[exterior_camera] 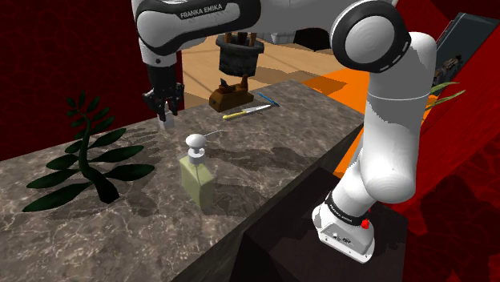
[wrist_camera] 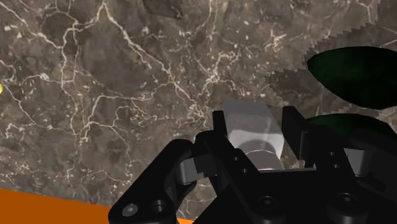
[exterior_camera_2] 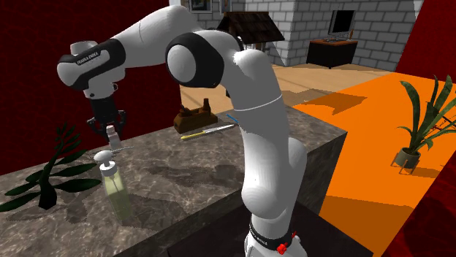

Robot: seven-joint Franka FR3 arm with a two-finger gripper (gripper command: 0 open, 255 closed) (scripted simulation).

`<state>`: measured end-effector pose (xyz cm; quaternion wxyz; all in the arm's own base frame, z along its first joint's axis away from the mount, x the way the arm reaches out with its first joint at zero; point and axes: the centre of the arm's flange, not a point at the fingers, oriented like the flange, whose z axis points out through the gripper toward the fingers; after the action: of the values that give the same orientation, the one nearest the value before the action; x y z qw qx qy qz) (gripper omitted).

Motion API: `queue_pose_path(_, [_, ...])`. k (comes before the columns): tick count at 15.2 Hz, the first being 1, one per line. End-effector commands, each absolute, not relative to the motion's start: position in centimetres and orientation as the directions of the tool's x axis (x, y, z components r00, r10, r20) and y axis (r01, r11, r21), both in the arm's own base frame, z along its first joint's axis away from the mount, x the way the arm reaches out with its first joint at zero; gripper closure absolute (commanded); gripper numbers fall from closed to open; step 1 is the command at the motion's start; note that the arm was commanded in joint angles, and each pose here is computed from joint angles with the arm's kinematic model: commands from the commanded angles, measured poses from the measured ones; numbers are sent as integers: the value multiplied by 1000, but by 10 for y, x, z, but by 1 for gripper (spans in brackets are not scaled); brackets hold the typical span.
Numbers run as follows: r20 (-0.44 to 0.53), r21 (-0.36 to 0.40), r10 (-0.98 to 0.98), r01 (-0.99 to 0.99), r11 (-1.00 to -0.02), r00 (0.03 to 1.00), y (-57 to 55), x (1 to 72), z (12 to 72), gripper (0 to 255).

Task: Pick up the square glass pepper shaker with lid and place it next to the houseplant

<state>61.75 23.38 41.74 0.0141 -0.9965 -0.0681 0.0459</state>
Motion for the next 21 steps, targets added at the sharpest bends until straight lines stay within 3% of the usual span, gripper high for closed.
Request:
queue_pose_path(1, [-89, -34, 137, 134, -990, 987, 234, 617, 407, 255])
queue_pose_path(15, [-89, -34, 137, 134, -990, 987, 234, 617, 333, 255])
queue_pose_path(21, [-89, -34, 137, 134, -990, 987, 234, 617, 333, 255])
